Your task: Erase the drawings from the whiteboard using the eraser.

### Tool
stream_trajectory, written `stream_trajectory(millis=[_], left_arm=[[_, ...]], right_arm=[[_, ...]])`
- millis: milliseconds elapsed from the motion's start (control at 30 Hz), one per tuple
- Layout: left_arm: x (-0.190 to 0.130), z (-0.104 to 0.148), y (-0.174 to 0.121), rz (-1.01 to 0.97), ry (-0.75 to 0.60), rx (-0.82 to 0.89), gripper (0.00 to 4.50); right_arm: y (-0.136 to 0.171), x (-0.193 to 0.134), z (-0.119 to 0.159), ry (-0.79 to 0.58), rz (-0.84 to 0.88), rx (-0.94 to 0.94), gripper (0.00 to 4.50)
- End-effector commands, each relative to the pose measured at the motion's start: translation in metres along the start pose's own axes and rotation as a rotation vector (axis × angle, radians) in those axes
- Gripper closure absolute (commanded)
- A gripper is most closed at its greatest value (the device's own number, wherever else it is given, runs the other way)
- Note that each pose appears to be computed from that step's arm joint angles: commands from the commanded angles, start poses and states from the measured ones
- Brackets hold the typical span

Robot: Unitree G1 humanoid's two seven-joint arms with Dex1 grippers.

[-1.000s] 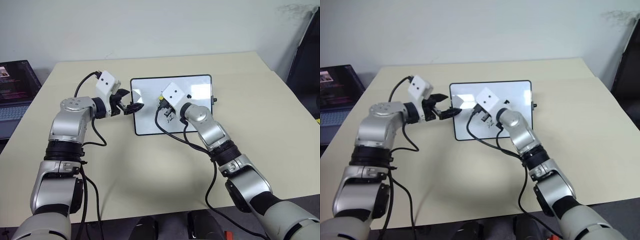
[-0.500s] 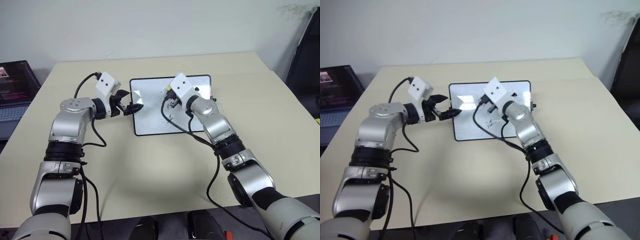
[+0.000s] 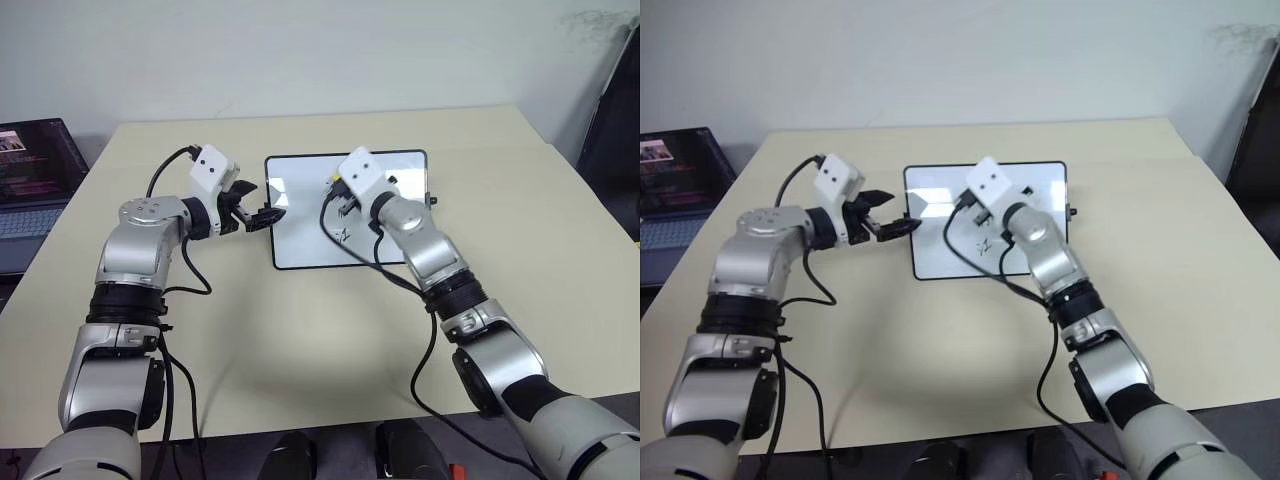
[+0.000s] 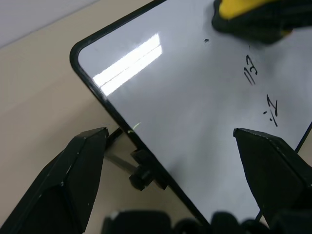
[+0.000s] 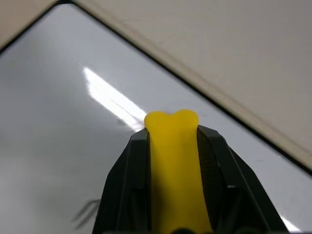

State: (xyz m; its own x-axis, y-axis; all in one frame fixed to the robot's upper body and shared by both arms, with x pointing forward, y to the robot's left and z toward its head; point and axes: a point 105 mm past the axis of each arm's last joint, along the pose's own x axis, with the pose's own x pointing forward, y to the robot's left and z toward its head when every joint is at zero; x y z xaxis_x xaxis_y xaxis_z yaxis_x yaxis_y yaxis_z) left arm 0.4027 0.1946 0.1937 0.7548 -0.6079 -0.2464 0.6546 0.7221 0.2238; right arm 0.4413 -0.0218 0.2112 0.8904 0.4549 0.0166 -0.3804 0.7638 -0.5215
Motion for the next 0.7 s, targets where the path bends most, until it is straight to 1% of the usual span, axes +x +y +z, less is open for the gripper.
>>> stream_trajectory(millis=[33,267,333,433,600,700], left_arm=[[-0.007,0.012,0.007,0.03,-0.039,0.027,0.0],[-0.006,0.011,0.007,0.032,-0.037,0.027,0.0],[-0.007,0.011,0.009,0.037,-0.036,0.027,0.0],[-0.008,0.011,0.009,0.041,-0.034,0.027,0.0],[-0.007,0.01,0.007,0.03,-0.032,0.026,0.0],[-0.006,0.009,0.004,0.012,-0.031,0.025,0.0]], right_arm=[[0.0,0.003,0.022,-0.072,-0.016,0.012,3.53],[0.048,0.007,0.014,-0.032,0.156,-0.012,3.53],[0.057,0.006,0.013,-0.026,0.19,-0.014,3.53],[0.051,0.006,0.011,-0.024,0.167,-0.013,3.53],[0.022,0.009,0.02,-0.057,0.03,-0.002,3.53],[0.023,0.01,0.02,-0.056,0.029,-0.001,3.53]])
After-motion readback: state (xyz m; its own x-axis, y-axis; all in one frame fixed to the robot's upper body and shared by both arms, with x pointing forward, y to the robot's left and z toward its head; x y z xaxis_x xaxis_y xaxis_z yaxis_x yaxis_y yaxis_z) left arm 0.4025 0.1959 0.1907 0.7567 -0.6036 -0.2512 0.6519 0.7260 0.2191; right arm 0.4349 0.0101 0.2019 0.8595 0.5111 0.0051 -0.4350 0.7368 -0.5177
